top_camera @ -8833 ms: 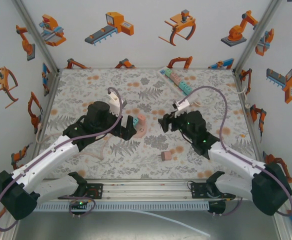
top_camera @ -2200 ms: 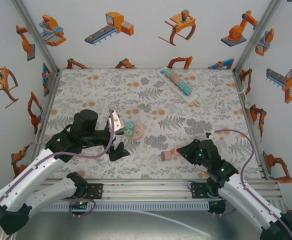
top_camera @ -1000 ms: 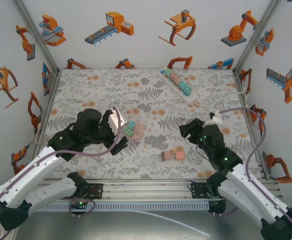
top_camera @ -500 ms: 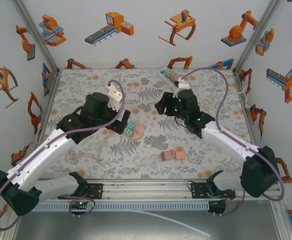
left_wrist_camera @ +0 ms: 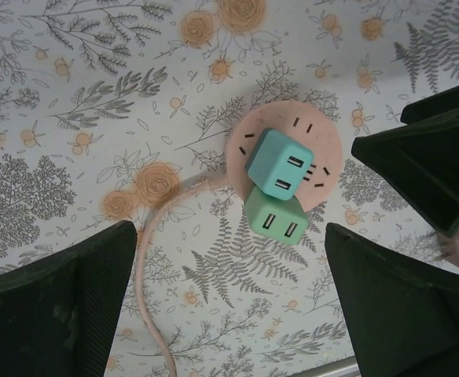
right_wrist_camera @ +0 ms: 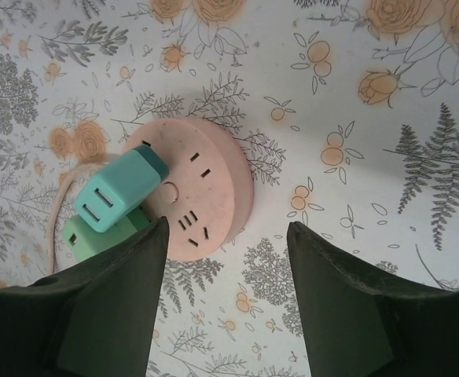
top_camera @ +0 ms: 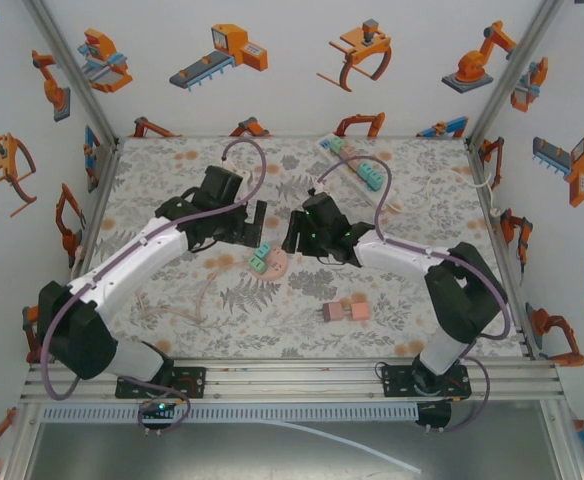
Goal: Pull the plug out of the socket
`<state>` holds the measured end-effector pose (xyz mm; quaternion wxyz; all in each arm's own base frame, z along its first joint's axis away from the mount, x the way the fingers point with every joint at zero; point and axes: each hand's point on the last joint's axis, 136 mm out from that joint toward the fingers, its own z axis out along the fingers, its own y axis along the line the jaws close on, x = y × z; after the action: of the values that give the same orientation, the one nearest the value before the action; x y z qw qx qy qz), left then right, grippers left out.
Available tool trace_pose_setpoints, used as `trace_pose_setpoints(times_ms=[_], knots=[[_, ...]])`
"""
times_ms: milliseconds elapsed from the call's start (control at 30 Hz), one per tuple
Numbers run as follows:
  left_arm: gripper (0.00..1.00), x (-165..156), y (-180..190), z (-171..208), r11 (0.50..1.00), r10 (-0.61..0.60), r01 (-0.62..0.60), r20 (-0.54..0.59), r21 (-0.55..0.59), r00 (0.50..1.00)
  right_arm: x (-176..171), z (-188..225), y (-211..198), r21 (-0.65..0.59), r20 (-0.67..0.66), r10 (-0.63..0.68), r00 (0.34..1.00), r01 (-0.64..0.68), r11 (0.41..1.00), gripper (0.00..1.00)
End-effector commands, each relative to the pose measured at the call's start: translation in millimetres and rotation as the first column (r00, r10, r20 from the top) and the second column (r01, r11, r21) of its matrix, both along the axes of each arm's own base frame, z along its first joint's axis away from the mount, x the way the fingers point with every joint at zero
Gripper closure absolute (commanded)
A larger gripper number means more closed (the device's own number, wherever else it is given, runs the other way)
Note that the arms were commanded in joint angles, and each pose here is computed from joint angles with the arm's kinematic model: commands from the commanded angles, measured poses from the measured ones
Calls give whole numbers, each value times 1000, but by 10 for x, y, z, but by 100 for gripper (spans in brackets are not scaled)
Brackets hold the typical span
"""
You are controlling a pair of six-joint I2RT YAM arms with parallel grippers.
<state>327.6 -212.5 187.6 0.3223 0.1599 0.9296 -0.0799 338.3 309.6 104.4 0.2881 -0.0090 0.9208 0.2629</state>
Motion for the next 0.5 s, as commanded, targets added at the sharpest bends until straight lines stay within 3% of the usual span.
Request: trace_pose_setpoints(times_ms=[0, 167, 467], knots=[[3, 47, -74, -25, 999, -15, 15, 10, 30, 1000, 10, -101, 64, 55, -18, -29, 999, 30, 998, 42], [3, 41, -285, -225, 986, -104, 101, 16, 134, 994, -61, -288, 208, 117, -73, -1, 997, 9, 993, 42], [1, 51, -373, -456, 963, -157, 151, 10, 224, 988, -99, -549, -50, 15, -96, -102, 990, 103, 995, 44]])
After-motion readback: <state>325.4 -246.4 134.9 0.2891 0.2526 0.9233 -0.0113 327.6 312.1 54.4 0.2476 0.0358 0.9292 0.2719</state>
